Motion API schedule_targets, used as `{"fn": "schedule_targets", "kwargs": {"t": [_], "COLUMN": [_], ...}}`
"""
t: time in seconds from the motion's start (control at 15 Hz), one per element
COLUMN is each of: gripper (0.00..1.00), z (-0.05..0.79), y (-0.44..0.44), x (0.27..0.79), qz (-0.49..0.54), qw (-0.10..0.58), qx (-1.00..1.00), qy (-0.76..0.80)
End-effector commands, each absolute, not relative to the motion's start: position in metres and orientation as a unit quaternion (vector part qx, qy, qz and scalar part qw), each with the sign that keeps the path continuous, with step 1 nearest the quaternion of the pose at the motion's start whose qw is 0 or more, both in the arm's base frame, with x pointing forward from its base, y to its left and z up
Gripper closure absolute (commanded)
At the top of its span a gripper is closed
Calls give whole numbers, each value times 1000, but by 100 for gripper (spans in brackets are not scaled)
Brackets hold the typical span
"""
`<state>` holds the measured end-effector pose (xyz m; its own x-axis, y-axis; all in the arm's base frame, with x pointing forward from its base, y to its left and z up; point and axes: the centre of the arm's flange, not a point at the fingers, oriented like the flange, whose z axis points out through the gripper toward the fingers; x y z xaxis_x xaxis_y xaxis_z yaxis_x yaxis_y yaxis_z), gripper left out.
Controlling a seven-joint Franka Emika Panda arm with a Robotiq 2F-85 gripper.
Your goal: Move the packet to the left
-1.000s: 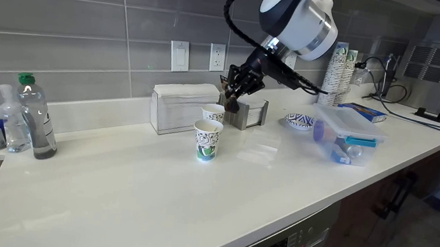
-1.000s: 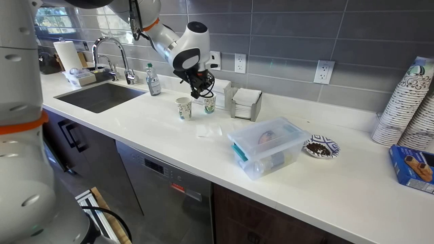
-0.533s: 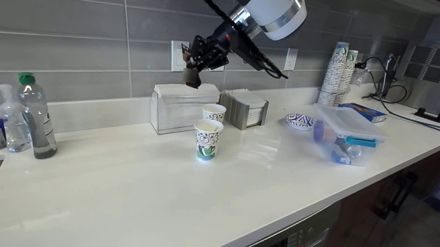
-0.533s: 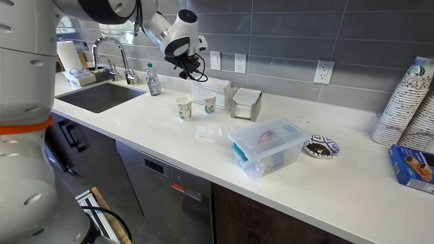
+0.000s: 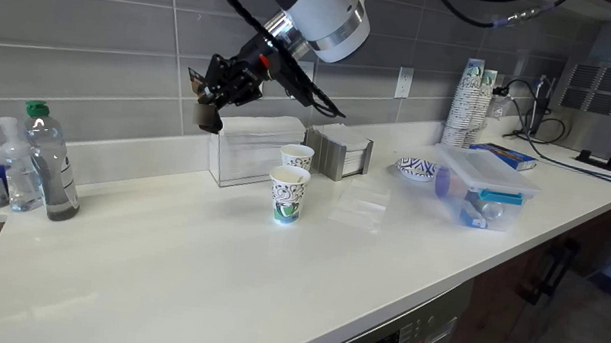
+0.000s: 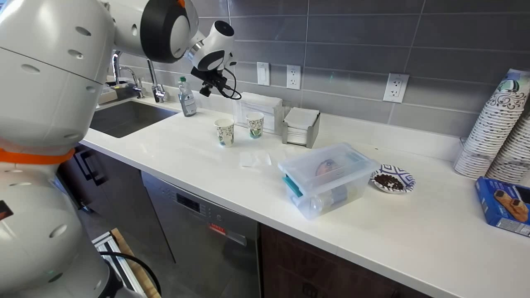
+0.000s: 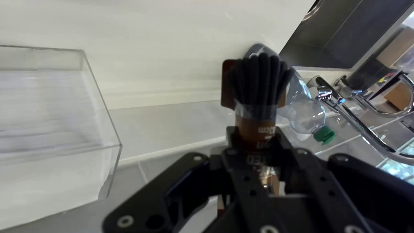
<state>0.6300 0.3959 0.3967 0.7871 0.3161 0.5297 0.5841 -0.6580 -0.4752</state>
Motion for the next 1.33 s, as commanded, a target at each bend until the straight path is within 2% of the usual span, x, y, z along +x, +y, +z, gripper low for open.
{"fn": "schedule_targets", "kwargs": {"t": [0.0,0.27,0.73,1.27], "gripper": [93,93,93,93], "z": [380,356,319,286], "y": [436,455,462,460], "x": [654,651,646,648], "qz": [-159,-104,-29,-10], "qw": [306,249,211,140], "qx": [-907,-935,-948,-959], "qy": [-241,-230,-235,-246]}}
